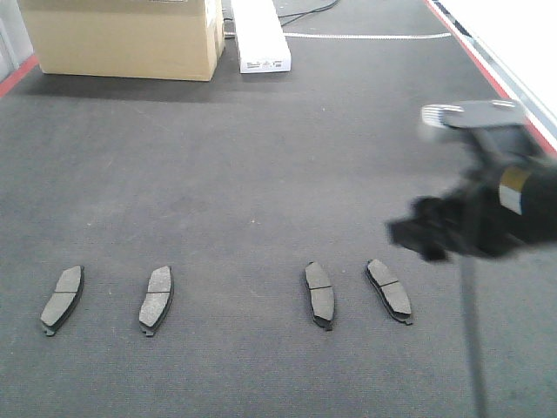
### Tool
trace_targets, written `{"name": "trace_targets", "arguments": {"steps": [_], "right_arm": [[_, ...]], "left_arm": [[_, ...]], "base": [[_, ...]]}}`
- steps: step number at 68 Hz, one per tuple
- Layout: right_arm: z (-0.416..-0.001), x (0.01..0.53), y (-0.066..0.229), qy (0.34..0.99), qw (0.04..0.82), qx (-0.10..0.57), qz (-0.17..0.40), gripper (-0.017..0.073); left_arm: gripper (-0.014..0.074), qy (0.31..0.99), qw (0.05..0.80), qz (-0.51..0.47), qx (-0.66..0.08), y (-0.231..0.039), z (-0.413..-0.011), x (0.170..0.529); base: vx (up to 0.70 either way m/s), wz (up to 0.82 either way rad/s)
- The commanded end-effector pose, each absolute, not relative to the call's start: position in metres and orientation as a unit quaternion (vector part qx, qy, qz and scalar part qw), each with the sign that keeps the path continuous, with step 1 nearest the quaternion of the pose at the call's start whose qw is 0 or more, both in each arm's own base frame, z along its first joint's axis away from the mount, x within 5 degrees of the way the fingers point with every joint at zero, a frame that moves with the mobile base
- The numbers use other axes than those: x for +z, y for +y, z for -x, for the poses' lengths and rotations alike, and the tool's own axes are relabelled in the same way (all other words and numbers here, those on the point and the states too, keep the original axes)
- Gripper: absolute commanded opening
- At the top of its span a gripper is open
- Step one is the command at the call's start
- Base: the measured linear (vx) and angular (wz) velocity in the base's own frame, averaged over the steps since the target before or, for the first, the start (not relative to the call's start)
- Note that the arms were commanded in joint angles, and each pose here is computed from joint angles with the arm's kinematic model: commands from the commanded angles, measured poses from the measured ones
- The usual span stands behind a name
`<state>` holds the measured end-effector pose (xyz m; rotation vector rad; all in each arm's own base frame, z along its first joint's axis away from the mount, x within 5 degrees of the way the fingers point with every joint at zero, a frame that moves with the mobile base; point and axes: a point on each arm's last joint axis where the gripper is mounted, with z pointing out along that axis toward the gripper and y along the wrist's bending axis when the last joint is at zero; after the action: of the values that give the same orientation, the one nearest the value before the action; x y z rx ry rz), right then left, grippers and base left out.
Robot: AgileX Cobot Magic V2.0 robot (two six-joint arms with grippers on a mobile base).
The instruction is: Move and align brake pads A on conveyor
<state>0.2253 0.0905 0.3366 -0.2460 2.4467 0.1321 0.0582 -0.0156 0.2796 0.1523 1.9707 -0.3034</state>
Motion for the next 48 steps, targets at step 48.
{"name": "trace_targets", "arguments": {"steps": [48], "right_arm": [[-0.051,0.307,0.013,0.764,0.625,0.098,0.129,0.0471]], "left_arm": [[0.0451,0.800,0.579,-0.067,-0.143,-0.018,-0.060,0.295]], "base": [[0.00,0.00]]}}
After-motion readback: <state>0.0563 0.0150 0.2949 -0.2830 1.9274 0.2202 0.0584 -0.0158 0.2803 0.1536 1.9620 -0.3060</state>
